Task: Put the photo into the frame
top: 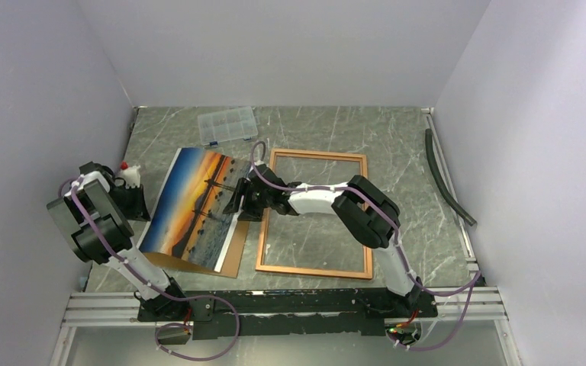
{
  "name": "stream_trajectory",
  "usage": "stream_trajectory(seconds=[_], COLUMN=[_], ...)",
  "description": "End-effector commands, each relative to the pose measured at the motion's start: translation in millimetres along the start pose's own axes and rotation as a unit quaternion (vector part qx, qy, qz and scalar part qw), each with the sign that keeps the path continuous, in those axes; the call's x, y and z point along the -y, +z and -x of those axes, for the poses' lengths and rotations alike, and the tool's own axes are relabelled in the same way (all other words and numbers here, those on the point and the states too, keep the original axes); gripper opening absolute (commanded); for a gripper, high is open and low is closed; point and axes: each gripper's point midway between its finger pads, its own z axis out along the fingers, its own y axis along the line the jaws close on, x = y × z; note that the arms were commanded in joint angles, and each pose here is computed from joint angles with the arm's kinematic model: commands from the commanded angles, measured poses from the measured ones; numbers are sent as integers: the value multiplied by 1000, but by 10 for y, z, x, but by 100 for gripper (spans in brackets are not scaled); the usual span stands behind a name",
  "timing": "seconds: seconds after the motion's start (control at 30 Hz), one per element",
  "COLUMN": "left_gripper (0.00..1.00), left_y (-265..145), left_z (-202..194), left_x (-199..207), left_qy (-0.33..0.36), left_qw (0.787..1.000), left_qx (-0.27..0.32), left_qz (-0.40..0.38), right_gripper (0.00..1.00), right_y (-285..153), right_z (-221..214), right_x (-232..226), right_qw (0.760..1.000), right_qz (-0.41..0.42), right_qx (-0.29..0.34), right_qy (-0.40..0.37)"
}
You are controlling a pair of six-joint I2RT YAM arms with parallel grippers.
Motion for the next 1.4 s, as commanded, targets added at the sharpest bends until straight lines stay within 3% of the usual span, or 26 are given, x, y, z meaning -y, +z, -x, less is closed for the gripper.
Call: stream_trajectory(seconds=[0.0,0.43,0.57,0.7,0.8,1.07,1.37], left_gripper=[12,9,8,7,7,7,7], left_y=[144,150,141,90,37,-2,-238], left_z=[-331,-387,-401,-357,-296,-229,30], left_x=[291,374,329,236,165,97,90], left_qy=[-10,-2,3,-4,-13,-20,-23], left_qw=[997,996,996,997,997,998,998], left_qx=[-47,-53,-56,-50,-42,-30,2], left_qz=[-60,-75,-66,-61,-63,-60,-63], right_gripper=[62,68,70,73,75,75,77], right_y=[-42,-134,-166,-424,-543,-514,-617], right_z=[-69,-17,24,144,64,-179,-80], right_x=[-201,-572,-599,-500,-237,312,582], right_qw=[998,986,991,996,996,993,981], right_qz=[56,165,132,43,-20,-92,-172], right_qx=[-7,1,3,34,22,-13,5], right_qy=[11,18,-18,-77,-82,-67,-91])
